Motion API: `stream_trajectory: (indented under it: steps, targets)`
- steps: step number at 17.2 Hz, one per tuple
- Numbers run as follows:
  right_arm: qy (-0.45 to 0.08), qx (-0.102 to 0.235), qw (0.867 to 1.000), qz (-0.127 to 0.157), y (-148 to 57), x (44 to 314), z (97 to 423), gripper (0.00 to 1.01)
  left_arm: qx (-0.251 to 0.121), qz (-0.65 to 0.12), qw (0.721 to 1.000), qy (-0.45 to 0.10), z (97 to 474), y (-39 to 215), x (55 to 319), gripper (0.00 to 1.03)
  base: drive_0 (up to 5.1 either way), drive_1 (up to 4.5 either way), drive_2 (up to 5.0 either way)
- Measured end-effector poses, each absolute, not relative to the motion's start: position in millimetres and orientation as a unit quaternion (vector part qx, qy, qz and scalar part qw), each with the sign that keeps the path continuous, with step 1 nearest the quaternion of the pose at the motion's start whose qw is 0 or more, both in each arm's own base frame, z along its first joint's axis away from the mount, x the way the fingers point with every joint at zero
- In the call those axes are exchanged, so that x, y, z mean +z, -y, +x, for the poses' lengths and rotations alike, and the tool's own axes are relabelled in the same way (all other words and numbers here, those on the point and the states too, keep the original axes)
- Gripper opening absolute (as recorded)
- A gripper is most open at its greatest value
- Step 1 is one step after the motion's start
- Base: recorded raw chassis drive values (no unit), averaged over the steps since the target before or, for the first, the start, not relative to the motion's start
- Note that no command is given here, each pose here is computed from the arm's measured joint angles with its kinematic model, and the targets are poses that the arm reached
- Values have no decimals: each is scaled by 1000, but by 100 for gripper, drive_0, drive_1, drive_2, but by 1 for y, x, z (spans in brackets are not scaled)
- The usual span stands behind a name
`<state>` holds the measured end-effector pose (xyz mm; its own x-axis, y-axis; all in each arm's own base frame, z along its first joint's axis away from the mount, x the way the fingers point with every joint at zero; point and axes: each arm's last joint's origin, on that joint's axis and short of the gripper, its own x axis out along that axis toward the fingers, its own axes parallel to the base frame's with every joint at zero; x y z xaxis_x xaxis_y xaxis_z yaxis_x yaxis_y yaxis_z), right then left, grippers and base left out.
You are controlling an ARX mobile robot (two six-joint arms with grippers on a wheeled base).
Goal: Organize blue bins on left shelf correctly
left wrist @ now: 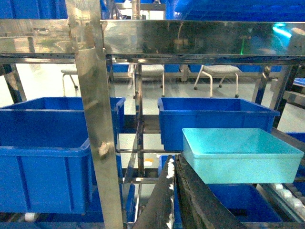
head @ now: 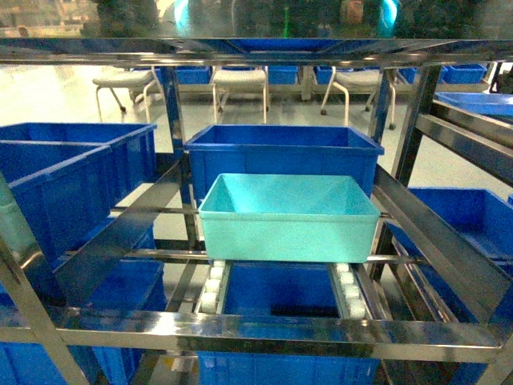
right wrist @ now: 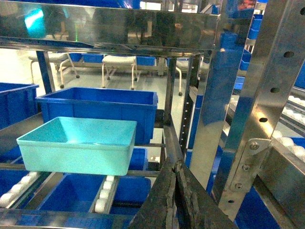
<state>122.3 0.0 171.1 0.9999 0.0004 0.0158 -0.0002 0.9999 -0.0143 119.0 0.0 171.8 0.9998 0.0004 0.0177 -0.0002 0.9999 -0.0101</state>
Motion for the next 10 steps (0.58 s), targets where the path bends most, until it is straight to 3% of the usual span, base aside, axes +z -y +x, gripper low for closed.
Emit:
stream_trajectory:
  steps: [10]
  targets:
    - [8,0,1000,-7,0,171,110,2,0,-5,1000,8,108,0,171,2,0,0,0]
